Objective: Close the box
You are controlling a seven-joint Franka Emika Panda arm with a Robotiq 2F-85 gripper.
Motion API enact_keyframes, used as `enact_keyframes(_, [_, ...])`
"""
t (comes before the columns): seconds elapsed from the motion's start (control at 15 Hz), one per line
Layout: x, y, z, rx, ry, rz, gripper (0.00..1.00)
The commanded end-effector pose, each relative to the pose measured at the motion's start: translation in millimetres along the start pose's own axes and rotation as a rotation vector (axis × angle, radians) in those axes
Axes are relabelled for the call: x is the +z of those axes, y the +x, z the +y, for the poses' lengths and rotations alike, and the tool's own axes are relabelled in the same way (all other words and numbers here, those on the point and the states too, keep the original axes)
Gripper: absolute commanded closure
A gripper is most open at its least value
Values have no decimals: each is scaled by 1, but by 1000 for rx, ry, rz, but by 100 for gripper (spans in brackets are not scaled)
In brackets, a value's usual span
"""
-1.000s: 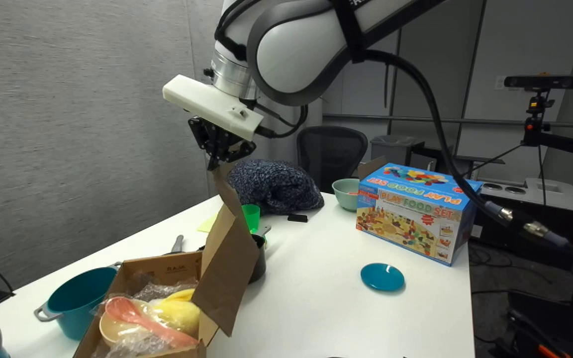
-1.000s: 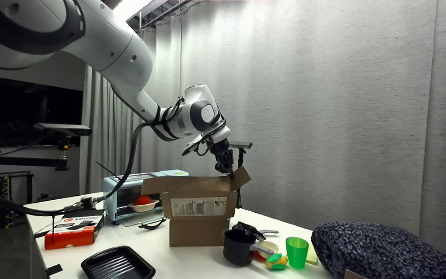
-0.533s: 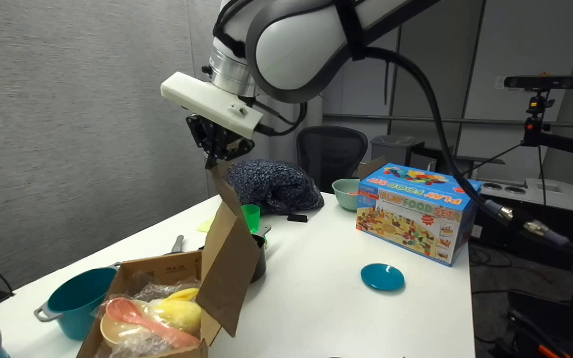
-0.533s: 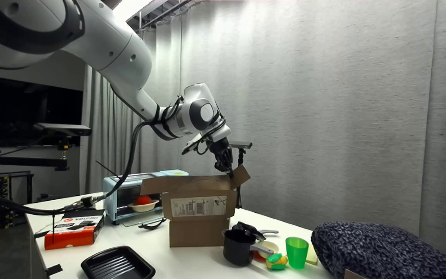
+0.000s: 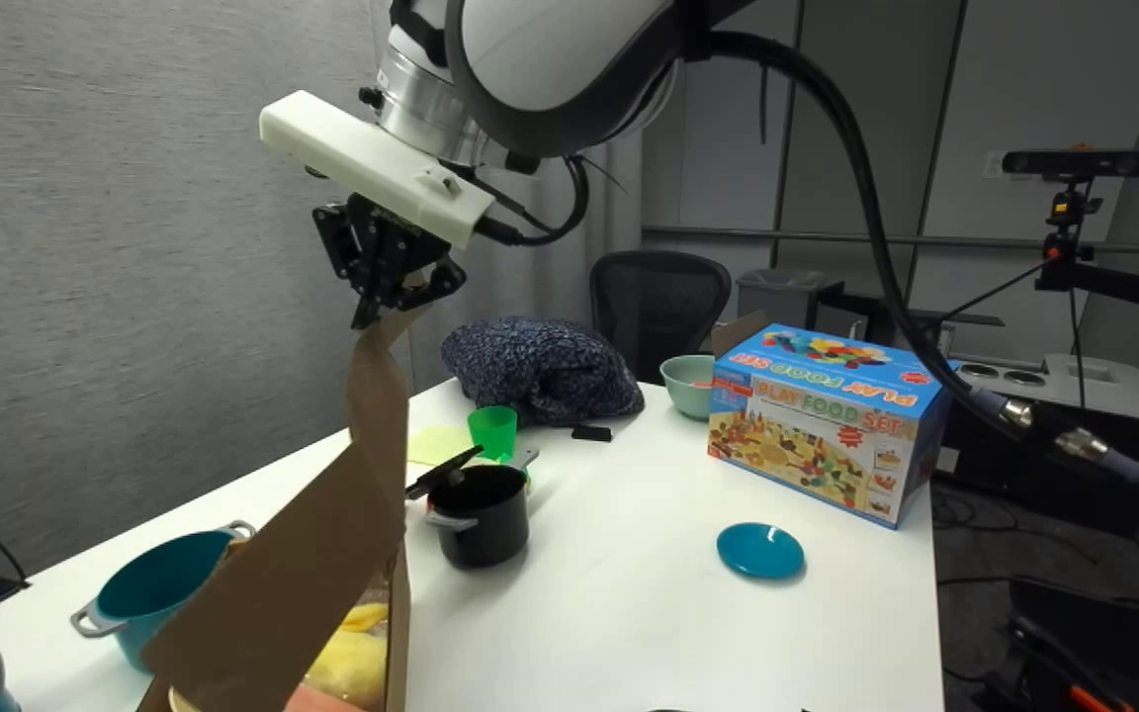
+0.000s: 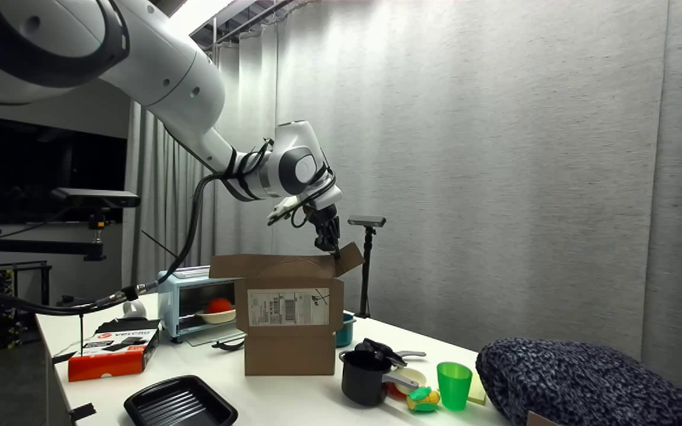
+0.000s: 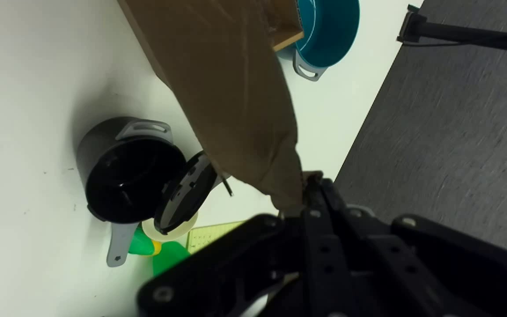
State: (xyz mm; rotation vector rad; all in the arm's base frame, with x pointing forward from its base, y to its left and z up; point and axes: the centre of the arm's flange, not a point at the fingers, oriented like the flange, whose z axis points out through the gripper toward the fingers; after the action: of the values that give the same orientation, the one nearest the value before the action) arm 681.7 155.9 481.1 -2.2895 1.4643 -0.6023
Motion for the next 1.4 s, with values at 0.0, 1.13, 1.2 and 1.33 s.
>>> enact_keyframes(0.0, [15,-3,-2,-14,-4,-1,99])
enact_keyframes(1.13, [24,-16,10,-143,-164,-25,99])
enact_keyframes(1.2, [19,-16,11,-159,-191,-37,99])
enact_keyframes(1.33, [9,-15,17,-197,-259,-53,71])
